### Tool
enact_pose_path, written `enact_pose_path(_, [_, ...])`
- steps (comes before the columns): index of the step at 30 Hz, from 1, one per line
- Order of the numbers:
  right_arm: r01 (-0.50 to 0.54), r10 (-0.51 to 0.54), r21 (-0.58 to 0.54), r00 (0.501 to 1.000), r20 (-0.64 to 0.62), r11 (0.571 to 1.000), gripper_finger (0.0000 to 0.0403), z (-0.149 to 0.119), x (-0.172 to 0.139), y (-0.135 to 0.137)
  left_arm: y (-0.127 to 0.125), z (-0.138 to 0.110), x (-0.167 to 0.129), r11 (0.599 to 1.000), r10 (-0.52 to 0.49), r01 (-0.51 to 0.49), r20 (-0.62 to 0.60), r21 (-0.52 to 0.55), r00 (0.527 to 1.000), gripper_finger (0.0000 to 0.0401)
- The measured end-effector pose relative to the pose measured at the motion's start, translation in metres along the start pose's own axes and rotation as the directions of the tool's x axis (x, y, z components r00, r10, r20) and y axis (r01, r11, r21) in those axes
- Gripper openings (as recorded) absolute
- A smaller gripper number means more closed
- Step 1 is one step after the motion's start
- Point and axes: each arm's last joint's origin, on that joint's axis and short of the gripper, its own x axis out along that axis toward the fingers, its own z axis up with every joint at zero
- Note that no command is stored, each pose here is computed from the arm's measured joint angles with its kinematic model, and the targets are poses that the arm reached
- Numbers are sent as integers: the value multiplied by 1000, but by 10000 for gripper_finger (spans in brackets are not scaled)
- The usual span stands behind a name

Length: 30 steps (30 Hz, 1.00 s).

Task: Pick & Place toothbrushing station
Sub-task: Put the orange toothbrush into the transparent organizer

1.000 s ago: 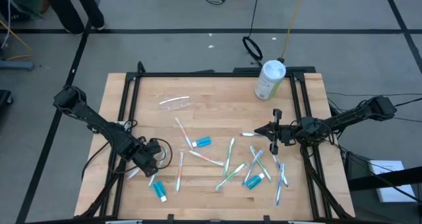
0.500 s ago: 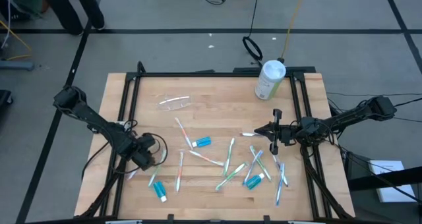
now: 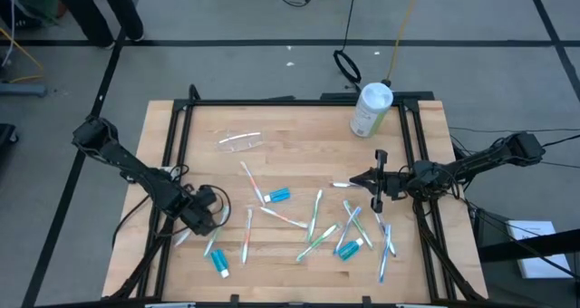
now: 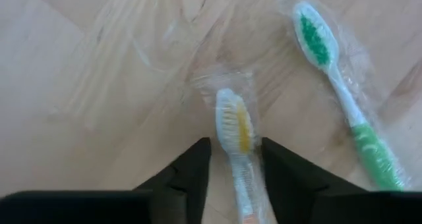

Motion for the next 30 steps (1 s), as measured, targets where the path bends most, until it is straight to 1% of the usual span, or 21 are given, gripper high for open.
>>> enact_pose_path(3, [23, -23, 60, 1000, 4, 998, 4, 0, 1, -3, -1, 1, -2, 999, 6, -7, 8, 46, 1000, 69])
enact_pose_path(5, [55, -56, 120, 998, 3, 991, 4, -2, 2, -7, -5, 3, -5, 998, -4, 3, 27, 58, 1000, 39])
enact_pose_path(7, [90, -89, 186, 996, -11, 978, 4, -4, 3, -12, -8, 5, -9, 995, -11, 6, 49, 99, 999, 15])
enact_pose_path(8, [105, -102, 214, 994, -25, 971, 4, -5, 6, -15, -10, 7, -12, 992, -11, 2, 70, 128, 997, 9])
enact_pose_path(10, [125, -111, 263, 992, -67, 957, 4, -6, 13, -19, -16, 13, -21, 986, -14, -7, 126, 164, 992, 11])
enact_pose_path(12, [96, -71, 293, 993, -96, 951, 4, -7, 24, -23, -17, 19, -29, 983, 28, -62, 189, 175, 982, 17])
enact_pose_path(13, [64, -34, 304, 994, -102, 950, 4, -7, 30, -24, -17, 22, -34, 980, 58, -98, 226, 172, 973, 18])
enact_pose_path(15, [-2, 40, 319, 993, -113, 948, 4, -8, 46, -25, -18, 30, -45, 977, 111, -162, 321, 139, 941, 15])
enact_pose_path(17, [-28, 81, 337, 986, -143, 941, 4, -11, 63, -25, -20, 40, -55, 977, 146, -198, 421, 82, 895, 8])
enact_pose_path(19, [-16, 91, 361, 977, -194, 933, 4, -18, 79, -25, -20, 49, -65, 974, 185, -226, 526, 15, 830, 5])
enact_pose_path(20, [-8, 96, 371, 971, -219, 929, 4, -22, 86, -25, -20, 53, -69, 970, 207, -242, 578, -18, 789, 6])
enact_pose_path(21, [-2, 101, 378, 965, -241, 926, 4, -27, 93, -25, -20, 58, -73, 964, 234, -259, 641, -56, 731, 9])
enact_pose_path(22, [2, 107, 385, 959, -263, 923, 4, -32, 98, -24, -20, 63, -77, 958, 259, -269, 700, -99, 666, 14])
enact_pose_path(23, [7, 114, 390, 951, -286, 921, 4, -37, 103, -23, -19, 66, -82, 949, 290, -279, 754, -146, 590, 18])
enact_pose_path(24, [10, 119, 392, 945, -305, 920, 4, -42, 107, -22, -17, 70, -86, 935, 328, -292, 802, -200, 500, 22])
enact_pose_path(26, [14, 131, 394, 932, -338, 919, 4, -51, 113, -19, -12, 76, -92, 906, 394, -306, 848, -293, 354, 24])
enact_pose_path(27, [16, 134, 394, 927, -350, 919, 4, -55, 115, -19, -10, 78, -95, 893, 422, -302, 856, -334, 298, 24])
enact_pose_path(28, [16, 136, 394, 925, -355, 919, 4, -57, 116, -18, -6, 81, -98, 881, 448, -288, 857, -375, 255, 22])
enact_pose_path(30, [17, 136, 393, 924, -358, 919, 4, -60, 118, -17, 1, 85, -104, 862, 492, -242, 848, -444, 195, 16])
